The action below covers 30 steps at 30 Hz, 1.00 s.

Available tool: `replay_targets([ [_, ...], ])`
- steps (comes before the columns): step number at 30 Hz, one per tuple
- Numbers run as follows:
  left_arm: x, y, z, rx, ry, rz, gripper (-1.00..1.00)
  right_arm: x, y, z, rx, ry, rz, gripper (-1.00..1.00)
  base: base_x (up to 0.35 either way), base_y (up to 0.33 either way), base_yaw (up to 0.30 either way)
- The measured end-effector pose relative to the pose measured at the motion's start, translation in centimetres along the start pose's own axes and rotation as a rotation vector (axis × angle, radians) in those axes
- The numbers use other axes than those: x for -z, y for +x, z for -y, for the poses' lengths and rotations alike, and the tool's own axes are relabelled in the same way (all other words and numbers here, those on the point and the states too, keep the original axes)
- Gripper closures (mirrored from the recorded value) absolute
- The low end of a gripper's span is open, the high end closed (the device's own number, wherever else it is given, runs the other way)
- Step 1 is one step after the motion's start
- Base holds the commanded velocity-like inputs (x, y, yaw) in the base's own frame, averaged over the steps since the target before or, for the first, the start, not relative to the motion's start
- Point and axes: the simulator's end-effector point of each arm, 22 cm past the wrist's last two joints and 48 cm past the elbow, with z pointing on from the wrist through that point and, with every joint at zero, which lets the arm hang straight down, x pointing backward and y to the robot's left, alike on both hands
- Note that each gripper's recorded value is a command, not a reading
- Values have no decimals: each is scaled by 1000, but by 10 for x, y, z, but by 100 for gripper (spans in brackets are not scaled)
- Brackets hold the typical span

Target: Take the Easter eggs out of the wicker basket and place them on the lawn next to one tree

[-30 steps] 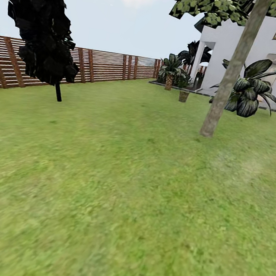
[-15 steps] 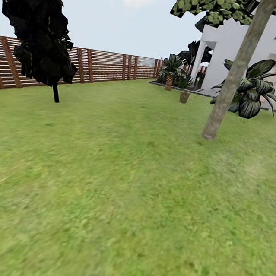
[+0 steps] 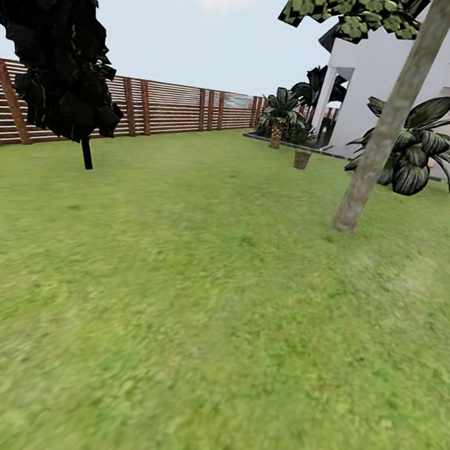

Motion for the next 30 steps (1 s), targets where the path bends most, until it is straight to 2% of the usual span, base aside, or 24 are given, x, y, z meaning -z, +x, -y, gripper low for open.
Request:
replay_targets([
  [2, 0, 0, 0, 0, 0, 1, -100, 0, 1, 13, 6, 17, -2, -100, 332, 0, 0],
  [6, 0, -1, 0, 1, 0, 5, -100, 0, 1, 23, 11, 29, -3, -100, 332, 0, 0],
  [30, 0, -2, 0, 3, -1, 7, -100, 1, 1, 27, 12, 35, -3, -100, 332, 0, 0],
])
